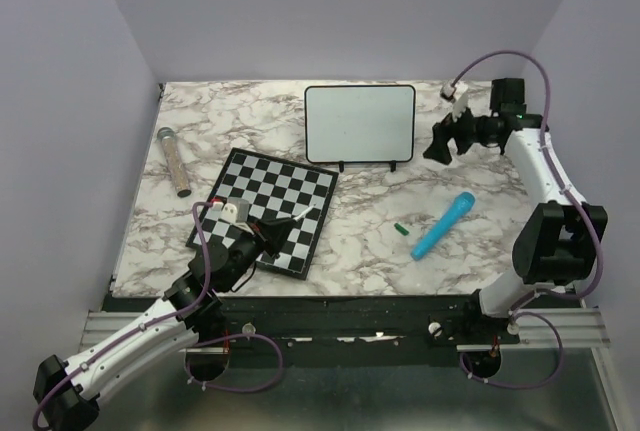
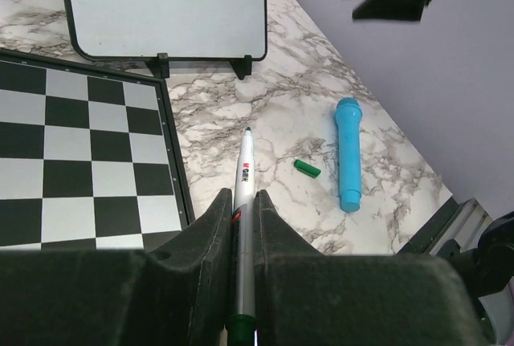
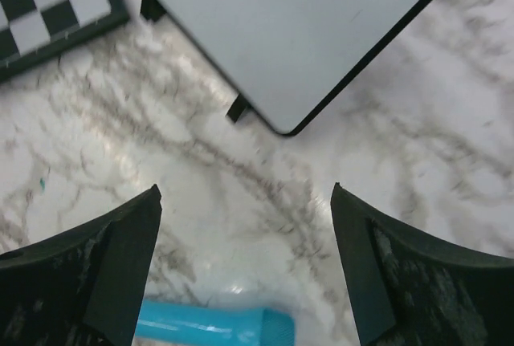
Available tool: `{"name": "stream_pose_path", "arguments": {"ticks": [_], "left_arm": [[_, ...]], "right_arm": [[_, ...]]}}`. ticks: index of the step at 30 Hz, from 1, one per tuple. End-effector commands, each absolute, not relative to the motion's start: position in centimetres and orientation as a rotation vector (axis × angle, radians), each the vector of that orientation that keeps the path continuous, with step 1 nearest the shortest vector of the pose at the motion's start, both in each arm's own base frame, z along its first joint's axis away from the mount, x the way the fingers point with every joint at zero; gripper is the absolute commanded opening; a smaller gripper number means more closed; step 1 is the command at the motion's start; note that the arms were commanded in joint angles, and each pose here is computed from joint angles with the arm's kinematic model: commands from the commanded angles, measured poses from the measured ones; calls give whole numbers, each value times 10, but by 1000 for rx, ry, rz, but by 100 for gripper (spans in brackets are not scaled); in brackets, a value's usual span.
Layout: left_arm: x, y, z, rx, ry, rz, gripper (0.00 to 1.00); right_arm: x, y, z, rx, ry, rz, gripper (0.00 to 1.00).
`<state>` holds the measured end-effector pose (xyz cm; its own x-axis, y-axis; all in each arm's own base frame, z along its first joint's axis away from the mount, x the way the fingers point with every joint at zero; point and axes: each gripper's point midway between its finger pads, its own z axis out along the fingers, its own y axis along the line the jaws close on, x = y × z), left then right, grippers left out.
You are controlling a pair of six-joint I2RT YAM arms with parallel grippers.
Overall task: Write a sentence on the whiteboard
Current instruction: Pick up the whiteboard from the whiteboard stand.
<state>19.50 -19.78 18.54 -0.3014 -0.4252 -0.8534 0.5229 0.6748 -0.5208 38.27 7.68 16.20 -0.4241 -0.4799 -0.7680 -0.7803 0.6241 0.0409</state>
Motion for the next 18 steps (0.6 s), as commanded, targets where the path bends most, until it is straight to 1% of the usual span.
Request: {"name": "stream_pose_path", "arguments": {"ticks": [1, 4, 7, 9, 13, 18], "left_arm": [[198, -194, 192, 58, 1623, -920, 0], [198, -193, 194, 60, 1620, -916, 0], [198, -194, 194, 71, 1625, -911, 0], [199, -193, 196, 71, 1622, -907, 0], [201, -193, 198, 75, 1611, -896, 0], [204, -196, 202, 81, 1602, -888, 0]], "right_arm": [[434, 78, 213, -804, 1966, 719, 93], [469, 77, 208, -717, 1974, 791, 93], [492, 80, 200, -661, 1976, 870, 93], [499, 85, 199, -628, 1968, 940, 93], [520, 85, 193, -571, 1963, 977, 93], [532, 93, 167, -495, 1999, 1117, 92]]}}
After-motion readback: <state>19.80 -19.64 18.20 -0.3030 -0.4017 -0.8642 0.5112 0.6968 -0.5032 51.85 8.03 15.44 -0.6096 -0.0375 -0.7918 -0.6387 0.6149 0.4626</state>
